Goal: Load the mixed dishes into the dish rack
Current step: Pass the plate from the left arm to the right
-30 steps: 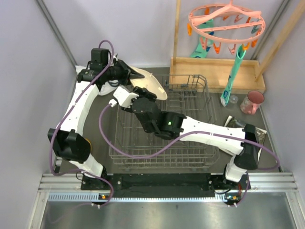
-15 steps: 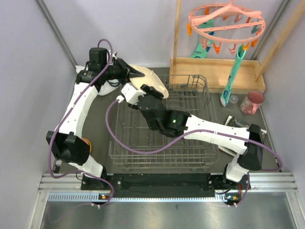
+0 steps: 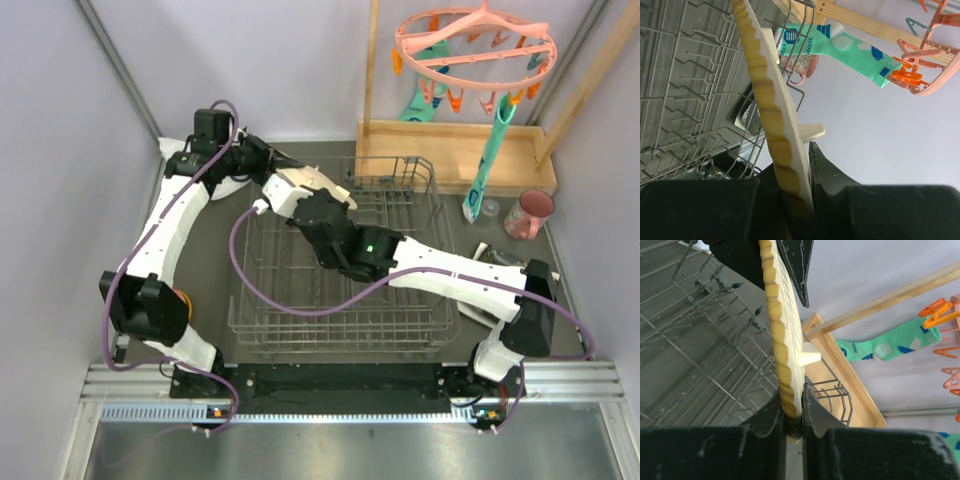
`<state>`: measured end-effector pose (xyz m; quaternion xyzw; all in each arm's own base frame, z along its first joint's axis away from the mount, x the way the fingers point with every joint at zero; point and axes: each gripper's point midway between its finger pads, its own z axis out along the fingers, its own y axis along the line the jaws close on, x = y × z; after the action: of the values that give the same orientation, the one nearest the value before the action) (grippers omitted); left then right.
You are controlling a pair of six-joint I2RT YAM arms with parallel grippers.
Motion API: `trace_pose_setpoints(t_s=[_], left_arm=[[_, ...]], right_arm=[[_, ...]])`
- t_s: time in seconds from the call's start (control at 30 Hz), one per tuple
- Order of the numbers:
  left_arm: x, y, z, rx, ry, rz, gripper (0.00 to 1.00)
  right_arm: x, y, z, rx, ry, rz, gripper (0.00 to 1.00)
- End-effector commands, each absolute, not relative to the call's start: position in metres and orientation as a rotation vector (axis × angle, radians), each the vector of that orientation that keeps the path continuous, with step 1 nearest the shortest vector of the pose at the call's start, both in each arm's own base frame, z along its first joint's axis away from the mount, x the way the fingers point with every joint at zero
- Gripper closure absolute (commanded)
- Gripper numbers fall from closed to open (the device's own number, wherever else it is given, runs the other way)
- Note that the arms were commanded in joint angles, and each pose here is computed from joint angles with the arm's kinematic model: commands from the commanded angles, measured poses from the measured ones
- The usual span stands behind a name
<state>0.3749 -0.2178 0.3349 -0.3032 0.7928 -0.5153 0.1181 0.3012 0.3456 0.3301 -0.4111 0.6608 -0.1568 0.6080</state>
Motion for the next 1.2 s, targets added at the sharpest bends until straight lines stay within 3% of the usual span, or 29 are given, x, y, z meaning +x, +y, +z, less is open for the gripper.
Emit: trace_pose_setpoints(t_s=[0.0, 0.1, 0.23, 0.43, 0.57, 0.67, 0.7, 0.83, 1.17], left_arm=[[0.356, -0.224, 0.396, -0.478, 2.143, -1.654, 1.00], [0.354, -0.225, 0.397, -0.470, 2.128, -1.672, 0.96], [0.351, -0.226, 0.399, -0.463, 2.109, -1.701, 0.63], [0.347, -0.228, 0.407, -0.440, 2.080, -1.767, 0.36], [0.345, -0.229, 0.420, -0.446, 2.039, -1.825, 0.13], [0.345, -0.226, 0.437, -0.426, 1.983, -1.871, 0.09], [0.347, -0.222, 0.441, -0.430, 1.962, -1.874, 0.02], [0.352, -0.203, 0.464, -0.418, 1.862, -1.886, 0.02], [0.345, -0.171, 0.466, -0.410, 1.809, -1.841, 0.02]], right_arm=[[0.306, 0.339, 0.380, -0.728, 1.520, -0.178, 1.00], [0.308, 0.329, 0.388, -0.697, 1.519, -0.175, 1.00], [0.312, 0.307, 0.405, -0.643, 1.506, -0.193, 1.00], [0.318, 0.280, 0.419, -0.593, 1.493, -0.238, 1.00], [0.321, 0.260, 0.429, -0.551, 1.489, -0.257, 1.00], [0.324, 0.250, 0.428, -0.545, 1.493, -0.271, 1.00], [0.324, 0.245, 0.426, -0.544, 1.498, -0.278, 1.00], [0.329, 0.227, 0.419, -0.531, 1.528, -0.248, 1.00], [0.333, 0.208, 0.427, -0.511, 1.530, 0.153, 1.00]])
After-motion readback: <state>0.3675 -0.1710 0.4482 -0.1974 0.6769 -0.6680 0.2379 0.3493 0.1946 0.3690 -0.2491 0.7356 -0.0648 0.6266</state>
